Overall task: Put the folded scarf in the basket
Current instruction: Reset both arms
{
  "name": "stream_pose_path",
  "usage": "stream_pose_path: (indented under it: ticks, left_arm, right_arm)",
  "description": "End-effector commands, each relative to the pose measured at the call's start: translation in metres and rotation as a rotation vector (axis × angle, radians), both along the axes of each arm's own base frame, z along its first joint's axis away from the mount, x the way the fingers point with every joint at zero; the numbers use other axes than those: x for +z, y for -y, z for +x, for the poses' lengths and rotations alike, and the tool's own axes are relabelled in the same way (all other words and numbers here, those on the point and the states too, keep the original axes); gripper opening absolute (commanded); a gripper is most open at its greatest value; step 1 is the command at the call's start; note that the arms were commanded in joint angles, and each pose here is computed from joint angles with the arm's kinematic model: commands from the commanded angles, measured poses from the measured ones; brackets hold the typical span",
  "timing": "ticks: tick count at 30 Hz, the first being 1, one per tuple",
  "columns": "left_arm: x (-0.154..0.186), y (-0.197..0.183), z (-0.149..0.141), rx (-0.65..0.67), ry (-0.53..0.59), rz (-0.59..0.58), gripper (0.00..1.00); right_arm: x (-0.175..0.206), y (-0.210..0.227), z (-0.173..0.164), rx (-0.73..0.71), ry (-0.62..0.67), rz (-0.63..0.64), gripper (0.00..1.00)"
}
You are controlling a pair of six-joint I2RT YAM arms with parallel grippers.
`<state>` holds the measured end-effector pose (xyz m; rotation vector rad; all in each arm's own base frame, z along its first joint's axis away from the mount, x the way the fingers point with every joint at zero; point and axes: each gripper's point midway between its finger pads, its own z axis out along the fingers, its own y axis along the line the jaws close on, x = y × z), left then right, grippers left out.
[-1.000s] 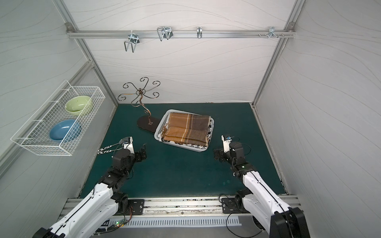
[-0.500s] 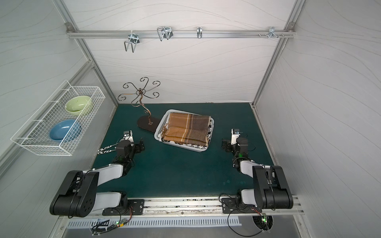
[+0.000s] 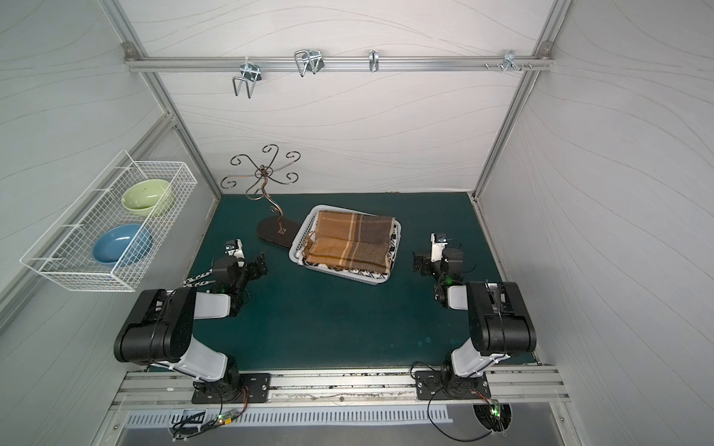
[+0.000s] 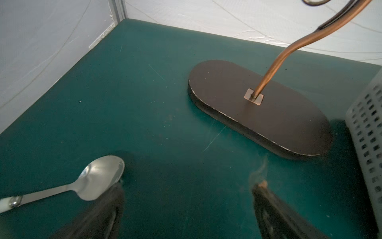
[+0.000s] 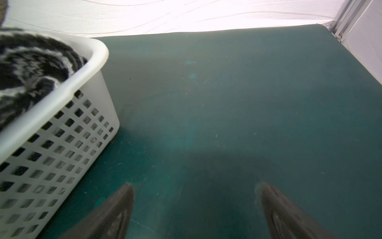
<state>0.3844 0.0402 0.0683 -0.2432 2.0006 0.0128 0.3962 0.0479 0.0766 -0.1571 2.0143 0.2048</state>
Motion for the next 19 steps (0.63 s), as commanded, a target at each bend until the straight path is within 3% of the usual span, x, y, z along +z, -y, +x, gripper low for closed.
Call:
stream_pose_path:
  ticks: [1, 19]
  left_arm:
    - [0.0234, 0.0045, 0.0115, -0.026, 0.089, -0.006, 0.99]
    - [0.0221, 0.0090, 0.0142, -0.027, 0.068, 0.028, 0.99]
  right_arm:
    - [0.0051, -0.0049, 0.0038, 0.020, 0.019, -0.005, 0.99]
    - [0.0050, -0.0065, 0.0044, 0.021, 0.018, -0.015, 0.99]
